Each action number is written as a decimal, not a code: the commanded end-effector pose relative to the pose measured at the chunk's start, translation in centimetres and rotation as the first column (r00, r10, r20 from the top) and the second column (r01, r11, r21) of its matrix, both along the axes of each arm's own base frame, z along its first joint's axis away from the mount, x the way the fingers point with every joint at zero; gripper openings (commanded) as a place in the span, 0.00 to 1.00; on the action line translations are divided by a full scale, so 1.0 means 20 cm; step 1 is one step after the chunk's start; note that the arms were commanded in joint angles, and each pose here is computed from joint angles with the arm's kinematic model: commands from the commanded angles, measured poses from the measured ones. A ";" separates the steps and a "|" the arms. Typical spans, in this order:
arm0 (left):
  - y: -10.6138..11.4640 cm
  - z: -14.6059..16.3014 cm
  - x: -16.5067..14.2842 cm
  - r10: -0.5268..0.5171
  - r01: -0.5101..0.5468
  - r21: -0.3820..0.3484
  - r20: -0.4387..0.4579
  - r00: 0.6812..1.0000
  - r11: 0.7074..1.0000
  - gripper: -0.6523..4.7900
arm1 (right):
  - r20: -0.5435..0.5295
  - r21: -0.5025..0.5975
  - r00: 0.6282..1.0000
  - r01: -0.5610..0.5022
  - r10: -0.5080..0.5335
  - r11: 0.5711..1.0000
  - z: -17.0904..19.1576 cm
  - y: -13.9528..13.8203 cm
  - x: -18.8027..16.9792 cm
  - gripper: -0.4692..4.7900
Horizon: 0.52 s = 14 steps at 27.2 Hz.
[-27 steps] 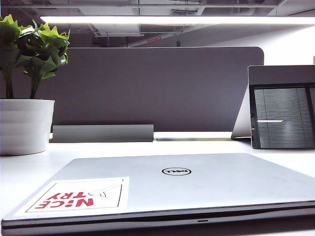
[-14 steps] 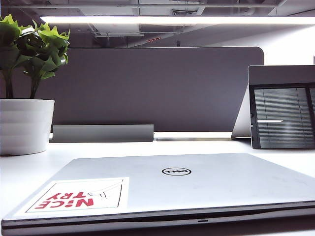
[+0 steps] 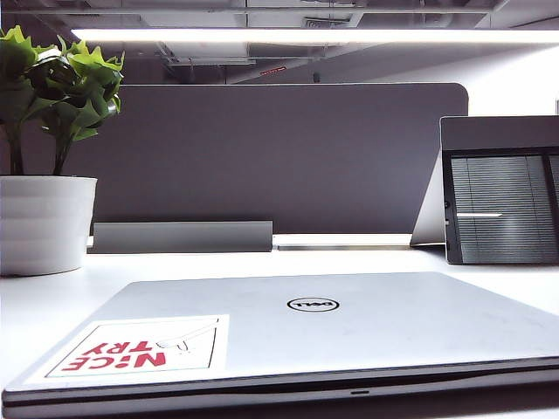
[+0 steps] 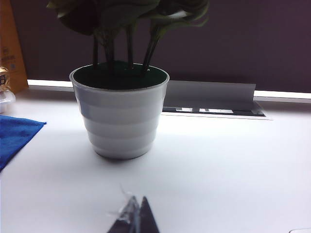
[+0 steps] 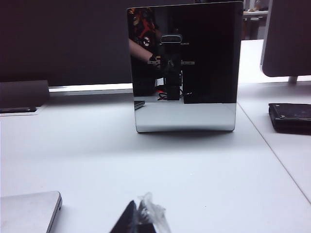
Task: Close the laptop lid.
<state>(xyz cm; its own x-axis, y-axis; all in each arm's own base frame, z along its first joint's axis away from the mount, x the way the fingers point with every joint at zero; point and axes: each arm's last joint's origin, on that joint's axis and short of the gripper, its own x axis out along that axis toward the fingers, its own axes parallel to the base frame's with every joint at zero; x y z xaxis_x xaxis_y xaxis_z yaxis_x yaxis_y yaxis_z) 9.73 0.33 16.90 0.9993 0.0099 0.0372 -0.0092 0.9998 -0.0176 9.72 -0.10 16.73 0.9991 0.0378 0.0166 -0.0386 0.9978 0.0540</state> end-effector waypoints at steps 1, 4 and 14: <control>0.00 0.00 0.00 0.002 -0.002 0.004 0.007 1.000 1.000 0.11 | 0.010 -0.003 1.000 0.005 -0.005 1.000 0.00 0.00 0.00 0.08; 0.00 0.00 0.00 0.002 -0.002 0.004 0.007 1.000 1.000 0.11 | 0.008 -0.003 1.000 0.005 -0.005 1.000 0.00 0.00 0.00 0.08; 0.00 0.00 0.00 0.002 -0.002 0.004 0.007 1.000 1.000 0.11 | 0.009 -0.003 1.000 0.004 -0.004 1.000 0.00 0.00 0.00 0.08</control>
